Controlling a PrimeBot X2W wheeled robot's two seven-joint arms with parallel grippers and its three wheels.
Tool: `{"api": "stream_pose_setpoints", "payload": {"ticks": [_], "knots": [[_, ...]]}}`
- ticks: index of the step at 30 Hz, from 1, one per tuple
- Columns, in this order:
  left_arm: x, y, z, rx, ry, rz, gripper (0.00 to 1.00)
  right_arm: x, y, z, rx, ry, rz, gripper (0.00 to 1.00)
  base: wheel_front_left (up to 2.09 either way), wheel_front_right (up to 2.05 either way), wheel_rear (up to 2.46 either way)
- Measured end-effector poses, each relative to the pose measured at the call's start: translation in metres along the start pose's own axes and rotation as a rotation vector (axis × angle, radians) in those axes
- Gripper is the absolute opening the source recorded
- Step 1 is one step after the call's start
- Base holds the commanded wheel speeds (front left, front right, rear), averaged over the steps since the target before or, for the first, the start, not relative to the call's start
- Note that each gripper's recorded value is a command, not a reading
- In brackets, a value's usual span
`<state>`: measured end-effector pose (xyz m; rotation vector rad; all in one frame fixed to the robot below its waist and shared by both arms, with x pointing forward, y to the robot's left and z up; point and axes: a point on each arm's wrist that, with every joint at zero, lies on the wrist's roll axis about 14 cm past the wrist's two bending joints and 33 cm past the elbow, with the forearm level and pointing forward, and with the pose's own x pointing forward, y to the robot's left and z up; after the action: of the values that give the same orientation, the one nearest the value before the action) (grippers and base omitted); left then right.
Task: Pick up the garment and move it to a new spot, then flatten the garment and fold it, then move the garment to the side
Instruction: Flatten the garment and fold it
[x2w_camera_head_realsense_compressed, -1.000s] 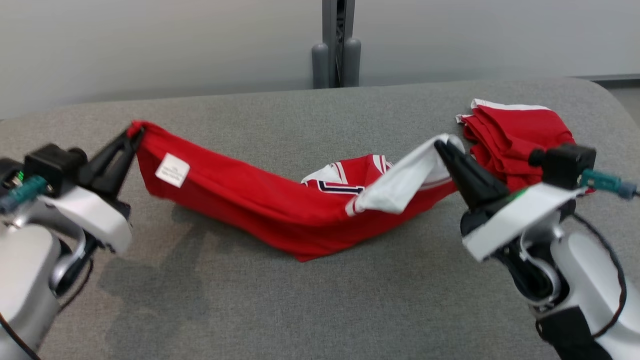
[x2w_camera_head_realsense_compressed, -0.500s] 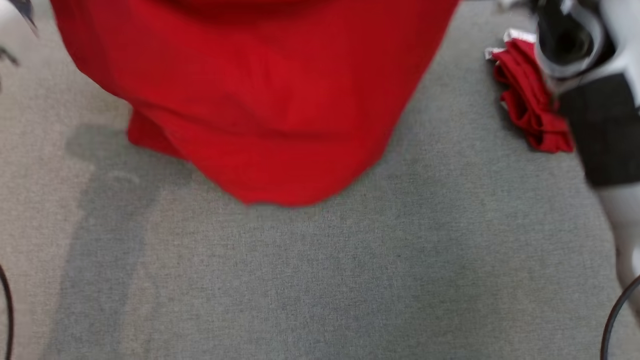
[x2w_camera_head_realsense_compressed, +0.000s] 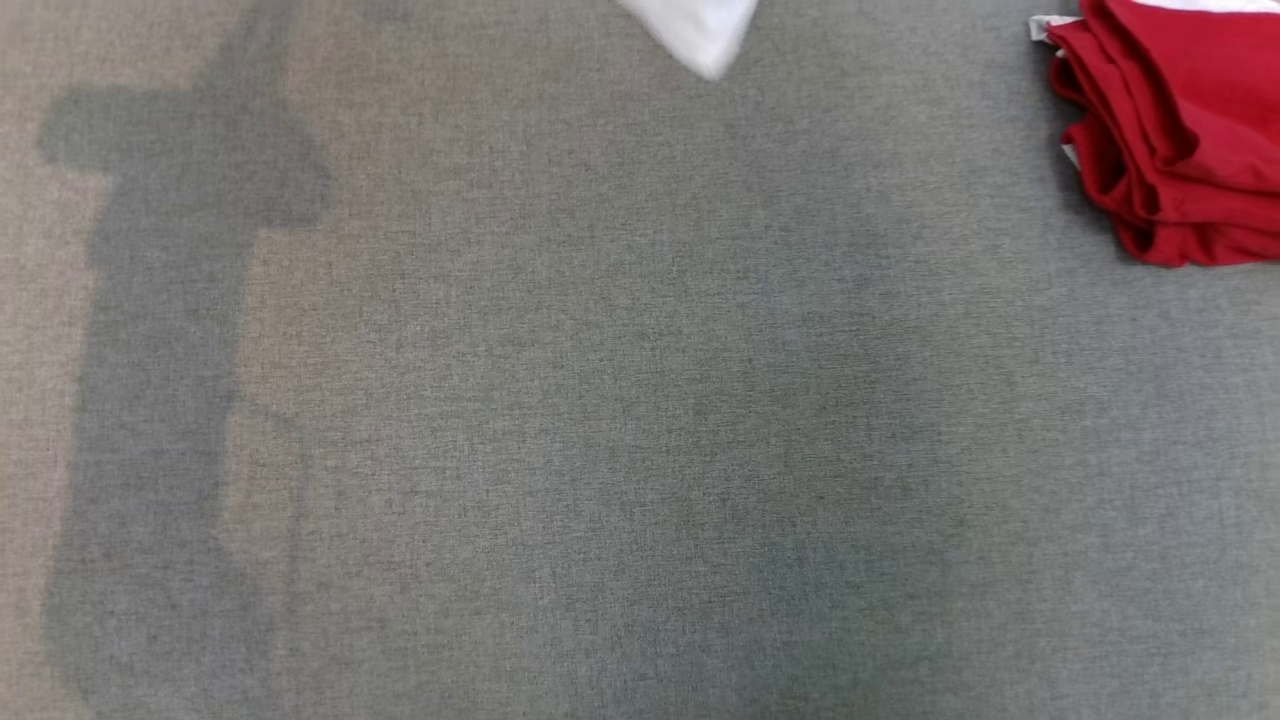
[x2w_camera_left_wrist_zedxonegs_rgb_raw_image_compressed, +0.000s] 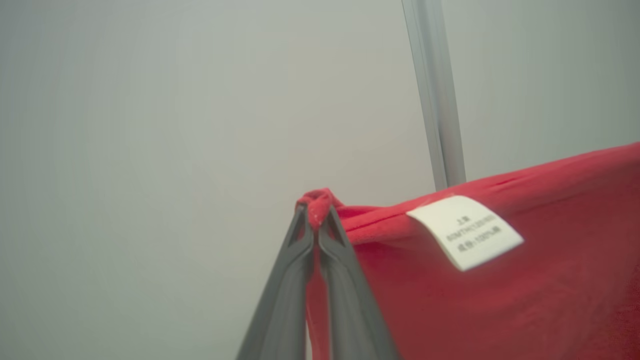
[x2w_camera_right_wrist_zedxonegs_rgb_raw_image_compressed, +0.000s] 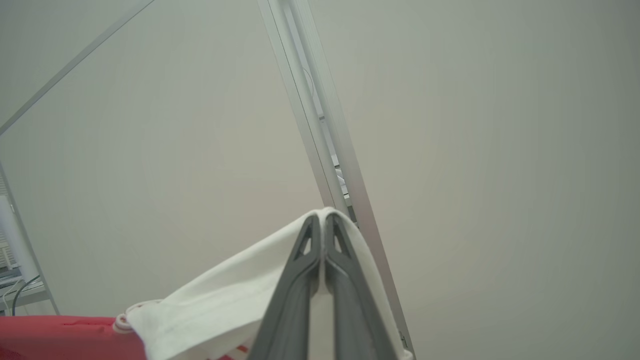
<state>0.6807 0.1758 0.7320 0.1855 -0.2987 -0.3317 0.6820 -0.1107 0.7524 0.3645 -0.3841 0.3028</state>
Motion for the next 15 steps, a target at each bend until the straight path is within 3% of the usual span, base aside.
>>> {"api": "stream_pose_setpoints", "payload": {"ticks": [7, 15], "knots": [[0.022, 0.012, 0.021, -0.013, -0.153, 0.061, 0.0, 0.032, 0.017, 0.051, -0.088, -0.166, 0.065, 0.0, 0.0, 0.0, 0.0], [0.027, -0.003, -0.064, -0.101, -0.067, 0.055, 0.0, 0.025, 0.001, -0.043, -0.086, -0.051, 0.073, 0.0, 0.0, 0.0, 0.0]]}}
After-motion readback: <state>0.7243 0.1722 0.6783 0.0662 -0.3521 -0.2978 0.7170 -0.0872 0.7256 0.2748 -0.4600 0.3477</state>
